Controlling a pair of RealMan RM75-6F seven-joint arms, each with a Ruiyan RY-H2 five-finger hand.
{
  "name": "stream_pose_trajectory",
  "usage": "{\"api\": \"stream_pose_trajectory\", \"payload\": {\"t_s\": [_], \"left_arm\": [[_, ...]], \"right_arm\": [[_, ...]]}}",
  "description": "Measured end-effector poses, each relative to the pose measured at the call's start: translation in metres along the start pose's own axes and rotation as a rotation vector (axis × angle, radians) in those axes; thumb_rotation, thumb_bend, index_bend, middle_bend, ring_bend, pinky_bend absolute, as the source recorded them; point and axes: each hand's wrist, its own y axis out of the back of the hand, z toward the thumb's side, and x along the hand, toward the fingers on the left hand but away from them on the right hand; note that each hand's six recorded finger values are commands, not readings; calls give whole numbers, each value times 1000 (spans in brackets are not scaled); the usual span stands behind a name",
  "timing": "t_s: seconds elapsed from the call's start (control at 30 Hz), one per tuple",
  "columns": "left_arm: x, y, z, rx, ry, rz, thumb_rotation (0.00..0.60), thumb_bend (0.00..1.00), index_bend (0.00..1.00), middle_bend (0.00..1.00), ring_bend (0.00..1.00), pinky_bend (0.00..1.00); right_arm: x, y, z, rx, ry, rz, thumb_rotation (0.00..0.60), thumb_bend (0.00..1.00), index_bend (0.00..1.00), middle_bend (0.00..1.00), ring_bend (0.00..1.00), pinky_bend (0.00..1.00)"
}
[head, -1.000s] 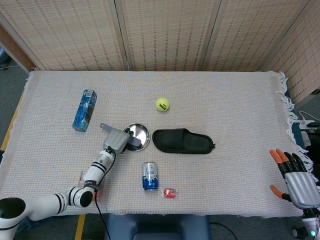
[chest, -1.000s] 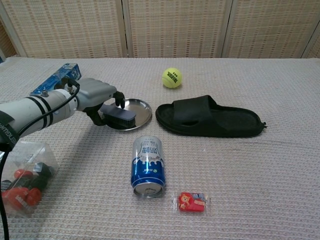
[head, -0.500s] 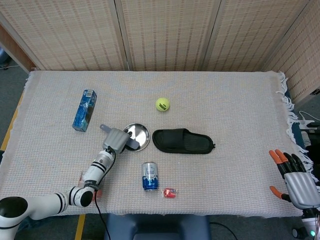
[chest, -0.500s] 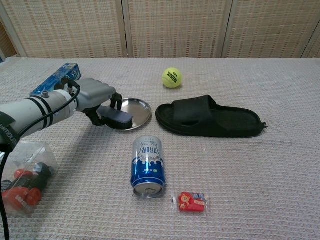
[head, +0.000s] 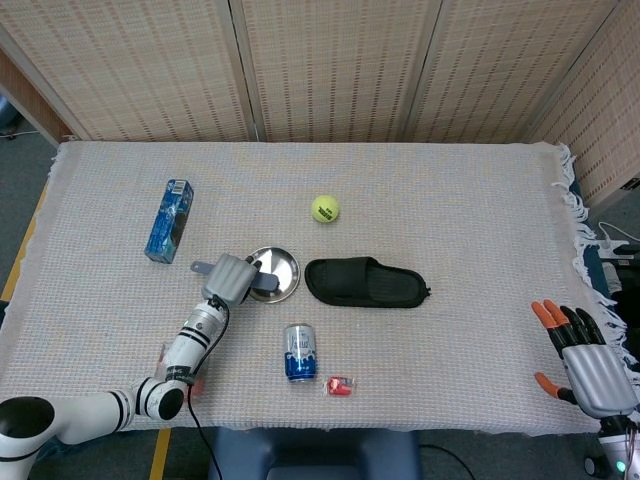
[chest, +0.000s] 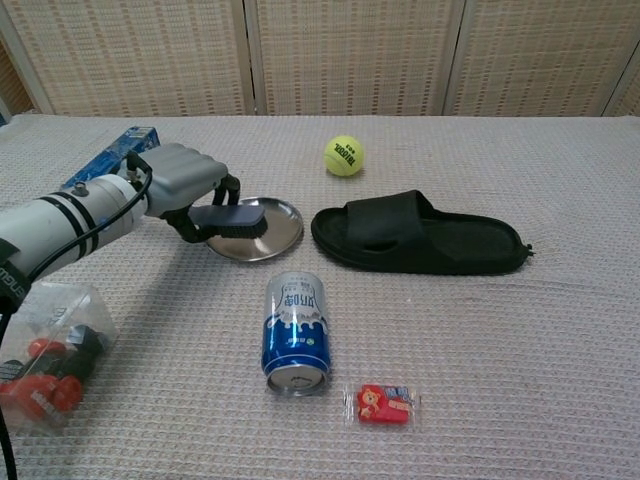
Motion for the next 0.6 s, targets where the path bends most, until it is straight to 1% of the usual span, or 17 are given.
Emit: {"api": "stream_pose_trajectory", "payload": {"t_s": [0.13, 0.27, 0.33, 0.4, 0.47, 0.6], "left_arm": [[-3, 5, 3, 19, 17, 26, 600, 482, 555, 650, 648, 973], [-5, 12, 13, 25, 30, 53, 600, 490, 556, 655, 650, 974], [-5, 17, 21, 22, 34, 68, 600, 492, 556, 655, 650, 974], [-3, 21, 30, 18, 33, 78, 600, 495, 556, 655, 650, 974], [1, 26, 40, 14, 31, 88, 600, 497, 558, 656, 652, 975], [6, 34, 54, 19, 27, 101, 600, 497, 563, 659, 658, 975]], "right_arm": [[-9, -2, 5, 0, 24, -16, 600, 115, 0, 0, 0, 0], [-32, -1, 18, 18, 91, -55, 600, 116, 0, 0, 0, 0], [-47, -2, 27, 34, 133, -61, 600, 172, 0, 0, 0, 0], [-62, -5, 36, 53, 174, -49, 600, 290, 0, 0, 0, 0], [-76, -10, 45, 71, 206, -28, 600, 358, 0, 0, 0, 0], [-108, -26, 67, 131, 281, 41, 600, 374, 1, 0, 0, 0]]}}
